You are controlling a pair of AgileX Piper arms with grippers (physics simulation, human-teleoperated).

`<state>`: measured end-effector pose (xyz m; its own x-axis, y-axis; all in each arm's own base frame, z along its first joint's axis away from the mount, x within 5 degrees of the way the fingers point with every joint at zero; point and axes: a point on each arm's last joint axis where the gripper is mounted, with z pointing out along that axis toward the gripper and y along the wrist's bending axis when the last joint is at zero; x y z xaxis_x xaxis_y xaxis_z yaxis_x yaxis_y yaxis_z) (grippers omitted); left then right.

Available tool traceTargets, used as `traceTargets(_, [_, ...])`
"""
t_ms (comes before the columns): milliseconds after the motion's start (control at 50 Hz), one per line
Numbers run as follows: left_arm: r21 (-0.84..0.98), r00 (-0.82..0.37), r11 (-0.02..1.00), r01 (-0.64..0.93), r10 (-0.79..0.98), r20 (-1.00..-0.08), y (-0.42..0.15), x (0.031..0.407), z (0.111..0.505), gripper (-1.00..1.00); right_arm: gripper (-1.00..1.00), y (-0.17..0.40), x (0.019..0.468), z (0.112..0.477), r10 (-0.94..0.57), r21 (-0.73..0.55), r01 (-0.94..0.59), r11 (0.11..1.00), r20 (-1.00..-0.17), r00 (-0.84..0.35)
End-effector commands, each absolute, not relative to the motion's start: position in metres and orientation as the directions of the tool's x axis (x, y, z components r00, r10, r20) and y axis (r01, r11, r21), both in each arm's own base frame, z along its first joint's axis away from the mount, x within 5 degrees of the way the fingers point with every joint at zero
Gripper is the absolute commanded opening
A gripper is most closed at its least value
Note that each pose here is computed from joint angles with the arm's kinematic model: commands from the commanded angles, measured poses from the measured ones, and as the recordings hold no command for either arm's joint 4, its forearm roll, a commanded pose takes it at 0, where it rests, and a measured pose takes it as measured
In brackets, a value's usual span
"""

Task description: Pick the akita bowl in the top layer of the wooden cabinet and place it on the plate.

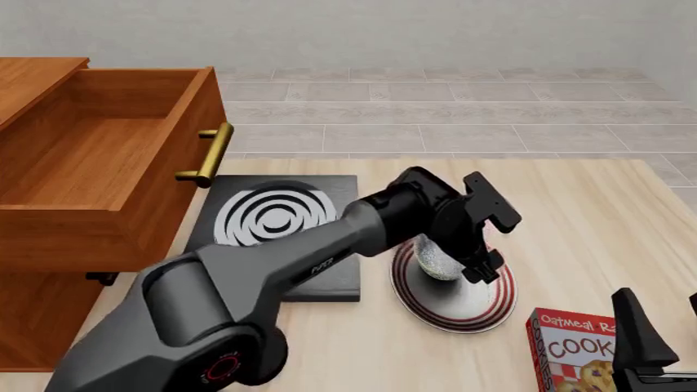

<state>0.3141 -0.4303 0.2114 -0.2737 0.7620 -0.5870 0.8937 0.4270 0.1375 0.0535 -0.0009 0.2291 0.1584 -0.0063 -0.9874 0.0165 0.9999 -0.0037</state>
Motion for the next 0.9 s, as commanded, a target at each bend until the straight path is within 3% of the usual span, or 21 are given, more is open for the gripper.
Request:
traceTargets(20, [0.148,-0.263,0.435,0.888,0.745,-0.612,-0.421,0.315,0.235,1.00,1.00,-0.001,0.054,0.229,-0.009,-0.006,0.016,1.000,-0.987,0.158])
traceTargets(900, [0.145,-0.233,0.450,0.881,0.680,-0.695,-0.416,0.296,0.307,1.00,1.00,0.000,0.054,0.228,-0.012,-0.011,0.011,1.000,-0.988,0.154])
